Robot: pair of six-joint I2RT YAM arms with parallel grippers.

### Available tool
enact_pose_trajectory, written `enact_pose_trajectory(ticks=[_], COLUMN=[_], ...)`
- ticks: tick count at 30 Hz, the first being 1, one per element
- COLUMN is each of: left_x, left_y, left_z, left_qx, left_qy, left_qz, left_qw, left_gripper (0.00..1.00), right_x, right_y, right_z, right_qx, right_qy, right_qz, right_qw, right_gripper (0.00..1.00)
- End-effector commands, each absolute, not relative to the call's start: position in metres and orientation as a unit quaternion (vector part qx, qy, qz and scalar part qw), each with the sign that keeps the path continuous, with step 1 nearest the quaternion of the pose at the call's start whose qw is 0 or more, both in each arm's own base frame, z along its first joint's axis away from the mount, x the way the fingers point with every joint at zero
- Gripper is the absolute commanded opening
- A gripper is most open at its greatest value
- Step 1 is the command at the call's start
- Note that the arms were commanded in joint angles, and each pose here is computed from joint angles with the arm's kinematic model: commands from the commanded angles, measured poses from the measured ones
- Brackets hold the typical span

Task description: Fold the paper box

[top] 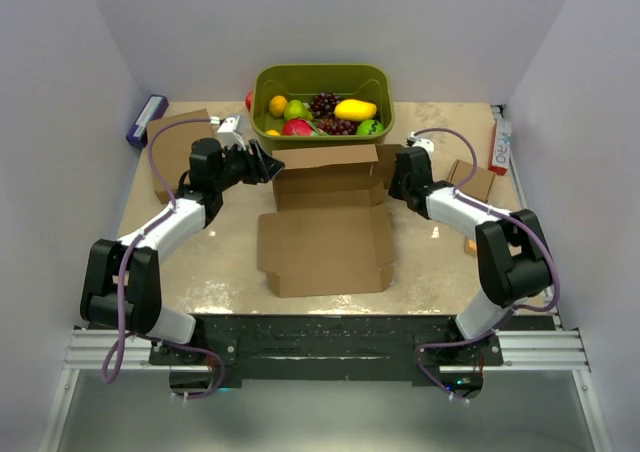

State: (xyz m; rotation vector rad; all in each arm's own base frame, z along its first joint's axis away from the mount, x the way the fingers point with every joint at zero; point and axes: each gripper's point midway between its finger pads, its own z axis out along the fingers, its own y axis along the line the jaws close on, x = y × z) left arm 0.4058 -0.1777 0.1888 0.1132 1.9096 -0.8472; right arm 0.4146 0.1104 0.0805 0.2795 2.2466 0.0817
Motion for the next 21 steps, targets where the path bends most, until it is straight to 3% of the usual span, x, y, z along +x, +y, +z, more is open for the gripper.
enact_pose_trajectory(ticks=[1, 11, 21], left_x=[0.408, 0.408, 0.408], left_y=[-0.176, -0.177, -0.178], left_z=[0.188, 0.19, 0.191], left_qx=[0.052, 0.054, 0.054], left_qy=[0.791, 0.79, 0.789], left_qz=[-0.345, -0.347, -0.348], left_qw=[0.502, 0.503, 0.504], left_gripper=[0.54, 0.54, 0.54], right_x=[0.428, 0.425, 0.415], right_y=[0.13, 0.171, 0.191], right_z=[0.08, 0.075, 0.049], right_qx=[0.093, 0.076, 0.077], right_qy=[0.89, 0.88, 0.885], right_qz=[0.075, 0.19, 0.236], right_qw=[0.439, 0.429, 0.394], right_gripper=[0.09, 0.09, 0.08])
